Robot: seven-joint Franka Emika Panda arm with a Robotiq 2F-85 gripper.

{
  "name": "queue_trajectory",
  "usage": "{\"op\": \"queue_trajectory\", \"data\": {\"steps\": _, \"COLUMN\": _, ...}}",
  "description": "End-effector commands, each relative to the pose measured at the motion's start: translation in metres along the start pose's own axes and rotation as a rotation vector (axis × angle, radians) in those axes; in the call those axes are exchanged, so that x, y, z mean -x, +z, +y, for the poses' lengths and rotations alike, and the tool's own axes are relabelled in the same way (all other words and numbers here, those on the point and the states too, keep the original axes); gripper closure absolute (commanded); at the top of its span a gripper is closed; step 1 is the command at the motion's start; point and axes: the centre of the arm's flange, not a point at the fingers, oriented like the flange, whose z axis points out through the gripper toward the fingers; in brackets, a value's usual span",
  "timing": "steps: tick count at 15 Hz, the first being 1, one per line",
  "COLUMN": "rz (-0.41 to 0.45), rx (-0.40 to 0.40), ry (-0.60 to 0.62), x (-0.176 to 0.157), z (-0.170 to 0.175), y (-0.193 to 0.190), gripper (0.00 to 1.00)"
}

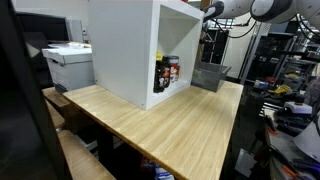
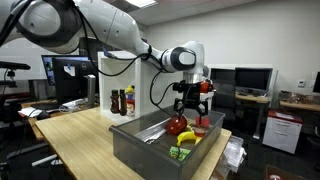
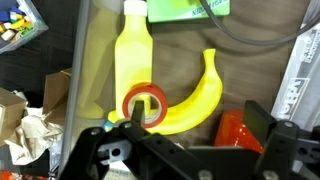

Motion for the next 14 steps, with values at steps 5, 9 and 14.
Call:
{"op": "queue_trajectory", "data": {"steps": 5, "rz": 0.023, "rx": -0.039, "ry": -0.012, "x": -0.002, "z": 0.005, "y": 0.018, "gripper": 0.0}}
{"op": "queue_trajectory", "data": {"steps": 9, "rz": 0.017, "rx": -0.043, "ry": -0.012, "x": -0.002, "z": 0.004, "y": 0.025, "gripper": 0.0}}
{"op": "queue_trajectory", "data": {"steps": 14, "rz": 0.014, "rx": -0.04, "ry": -0.018, "x": -0.005, "z": 0.004, "y": 0.027, "gripper": 0.0}}
